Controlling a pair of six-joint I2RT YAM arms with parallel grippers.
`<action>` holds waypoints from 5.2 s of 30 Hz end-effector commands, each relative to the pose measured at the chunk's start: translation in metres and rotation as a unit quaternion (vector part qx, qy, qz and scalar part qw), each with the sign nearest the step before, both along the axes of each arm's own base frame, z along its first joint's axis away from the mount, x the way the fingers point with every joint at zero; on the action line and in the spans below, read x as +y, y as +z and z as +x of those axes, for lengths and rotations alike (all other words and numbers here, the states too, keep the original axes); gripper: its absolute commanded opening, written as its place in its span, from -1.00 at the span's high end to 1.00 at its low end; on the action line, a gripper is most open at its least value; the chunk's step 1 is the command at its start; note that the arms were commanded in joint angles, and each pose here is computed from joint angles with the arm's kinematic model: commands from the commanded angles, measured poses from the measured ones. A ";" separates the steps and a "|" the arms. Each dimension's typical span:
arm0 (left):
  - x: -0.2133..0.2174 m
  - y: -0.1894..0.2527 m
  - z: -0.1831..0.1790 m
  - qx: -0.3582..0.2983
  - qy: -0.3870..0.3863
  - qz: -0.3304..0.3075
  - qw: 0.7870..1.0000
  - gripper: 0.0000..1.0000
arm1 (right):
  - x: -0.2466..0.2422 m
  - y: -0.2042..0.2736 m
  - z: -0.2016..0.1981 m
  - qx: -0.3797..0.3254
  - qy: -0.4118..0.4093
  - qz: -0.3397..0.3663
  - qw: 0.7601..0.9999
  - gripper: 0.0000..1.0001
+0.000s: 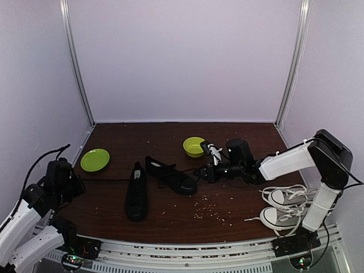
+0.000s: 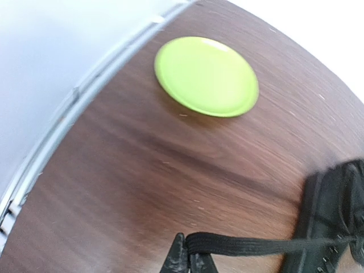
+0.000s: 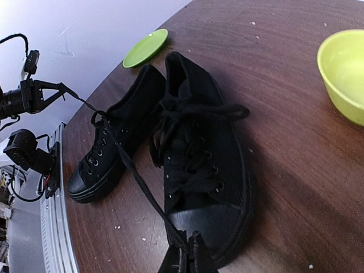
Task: Tie the shoes
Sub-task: Tie the crossed shoelace on the shoe, then place the half-tied shoelace at the center of the board, then pass from the left arm to the right
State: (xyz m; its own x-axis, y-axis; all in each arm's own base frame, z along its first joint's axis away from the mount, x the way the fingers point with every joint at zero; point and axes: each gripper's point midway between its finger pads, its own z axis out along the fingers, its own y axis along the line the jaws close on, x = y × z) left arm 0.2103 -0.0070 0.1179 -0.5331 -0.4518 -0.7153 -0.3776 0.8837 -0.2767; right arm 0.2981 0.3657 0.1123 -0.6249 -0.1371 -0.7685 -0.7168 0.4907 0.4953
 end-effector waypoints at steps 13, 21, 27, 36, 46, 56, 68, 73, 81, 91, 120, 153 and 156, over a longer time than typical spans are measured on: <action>0.089 -0.026 -0.048 0.033 0.277 0.010 0.960 1.00 | -0.059 -0.036 0.012 0.129 -0.101 0.037 0.986 1.00; 0.099 -0.024 -0.052 0.027 0.303 0.011 0.953 1.00 | -0.057 -0.032 0.017 0.138 -0.102 0.046 0.984 1.00; 0.081 -0.027 -0.038 0.024 0.249 -0.021 0.968 1.00 | -0.043 -0.013 0.025 0.129 -0.092 0.054 0.986 1.00; 0.096 -0.036 -0.055 0.022 0.312 -0.020 0.949 1.00 | -0.058 -0.016 0.026 0.155 -0.117 0.081 0.978 1.00; 0.092 -0.033 -0.048 0.018 0.294 -0.025 0.955 1.00 | -0.044 -0.018 0.018 0.135 -0.082 0.026 0.987 1.00; 0.004 0.063 0.026 -0.072 -0.020 -0.034 0.997 1.00 | 0.053 -0.008 -0.111 0.023 0.218 -0.190 0.957 1.00; -0.164 0.221 -0.002 -0.350 -0.462 0.039 0.814 1.00 | 0.085 0.015 -0.128 -0.076 0.311 -0.263 0.910 0.33; -0.165 0.242 -0.017 -0.428 -0.468 0.048 0.771 1.00 | 0.141 0.070 -0.103 -0.196 0.298 -0.159 0.921 -0.01; -0.171 0.243 -0.018 -0.448 -0.476 0.041 0.756 1.00 | 0.218 0.080 -0.050 -0.244 0.248 -0.076 0.934 0.08; -0.166 0.244 -0.020 -0.457 -0.466 0.055 0.756 1.00 | 0.237 0.054 -0.036 -0.225 0.230 -0.034 0.946 0.51; -0.177 0.206 -0.031 -0.405 -0.524 0.054 0.747 1.00 | 0.236 0.062 -0.014 -0.202 0.192 0.018 0.960 1.00; -0.184 0.107 0.014 -0.227 -0.617 0.274 0.701 0.07 | 0.219 0.075 -0.022 -0.231 0.228 0.069 0.943 1.00; -0.193 0.090 0.020 -0.172 -0.667 0.249 0.681 -0.09 | 0.220 0.078 -0.024 -0.235 0.232 0.075 0.941 1.00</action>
